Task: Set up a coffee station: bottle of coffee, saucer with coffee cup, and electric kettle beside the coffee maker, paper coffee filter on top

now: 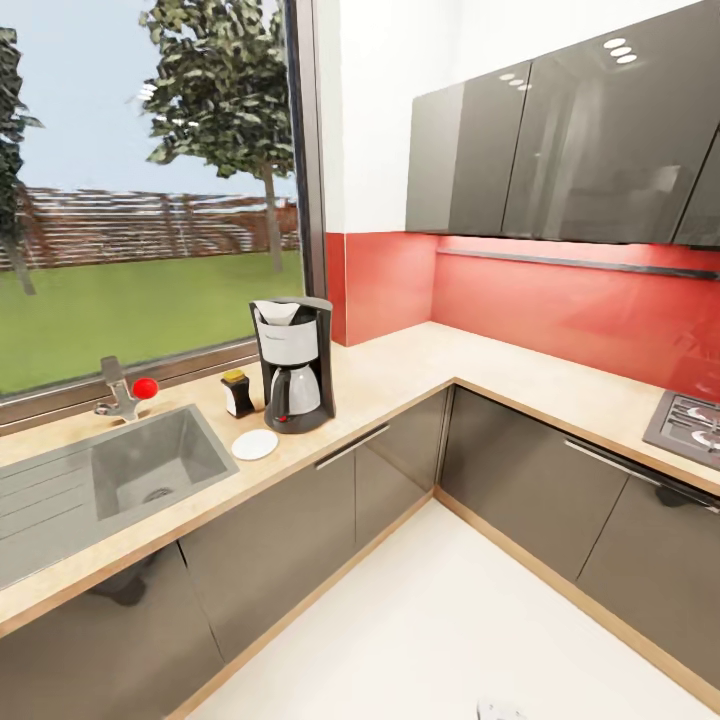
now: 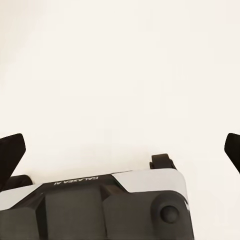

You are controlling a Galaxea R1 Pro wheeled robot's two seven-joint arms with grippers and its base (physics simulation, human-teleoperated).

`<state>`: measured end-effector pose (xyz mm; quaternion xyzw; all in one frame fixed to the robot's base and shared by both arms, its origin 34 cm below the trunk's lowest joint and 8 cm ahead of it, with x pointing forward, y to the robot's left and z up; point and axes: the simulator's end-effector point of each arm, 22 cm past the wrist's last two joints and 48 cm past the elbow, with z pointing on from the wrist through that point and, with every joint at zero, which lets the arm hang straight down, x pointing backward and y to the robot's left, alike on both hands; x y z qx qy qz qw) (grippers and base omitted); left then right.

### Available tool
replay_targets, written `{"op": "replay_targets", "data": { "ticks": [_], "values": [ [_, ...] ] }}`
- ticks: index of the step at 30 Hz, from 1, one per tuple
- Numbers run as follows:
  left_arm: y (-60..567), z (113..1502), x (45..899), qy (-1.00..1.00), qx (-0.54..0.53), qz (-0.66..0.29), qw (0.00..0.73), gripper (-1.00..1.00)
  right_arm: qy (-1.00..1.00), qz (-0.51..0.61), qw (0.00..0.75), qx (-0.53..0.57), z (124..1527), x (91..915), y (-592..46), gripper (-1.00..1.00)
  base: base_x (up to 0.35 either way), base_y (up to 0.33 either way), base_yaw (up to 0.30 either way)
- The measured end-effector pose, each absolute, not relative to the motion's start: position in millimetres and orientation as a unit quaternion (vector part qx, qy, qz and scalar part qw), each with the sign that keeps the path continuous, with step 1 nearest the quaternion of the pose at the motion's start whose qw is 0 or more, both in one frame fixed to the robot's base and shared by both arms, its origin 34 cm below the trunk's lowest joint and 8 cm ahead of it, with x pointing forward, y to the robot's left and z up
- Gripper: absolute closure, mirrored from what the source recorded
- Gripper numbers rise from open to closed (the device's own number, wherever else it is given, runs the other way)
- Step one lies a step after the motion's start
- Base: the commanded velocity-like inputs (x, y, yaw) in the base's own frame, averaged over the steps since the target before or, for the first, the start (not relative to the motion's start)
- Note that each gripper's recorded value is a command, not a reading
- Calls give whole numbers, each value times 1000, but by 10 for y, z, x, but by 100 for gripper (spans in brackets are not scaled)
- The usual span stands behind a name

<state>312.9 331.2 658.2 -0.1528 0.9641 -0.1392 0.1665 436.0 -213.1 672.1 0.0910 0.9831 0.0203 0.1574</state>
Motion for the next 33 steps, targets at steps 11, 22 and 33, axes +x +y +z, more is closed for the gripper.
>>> {"op": "replay_targets", "data": {
  "ticks": [11,22,33],
  "values": [
    [4219,6357,1661,979,-119,161,43,-100,985,5,143,93,6641,4185,-2335,-100,0,0,143],
    [4217,6351,1631,979,-117,162,39,-100,986,6,136,92,6595,4118,-2334,-100,0,0,214],
    [4214,6346,1639,979,-119,161,39,-100,987,-4,129,94,6551,4049,-2496,-100,0,0,239]
  ]
}}
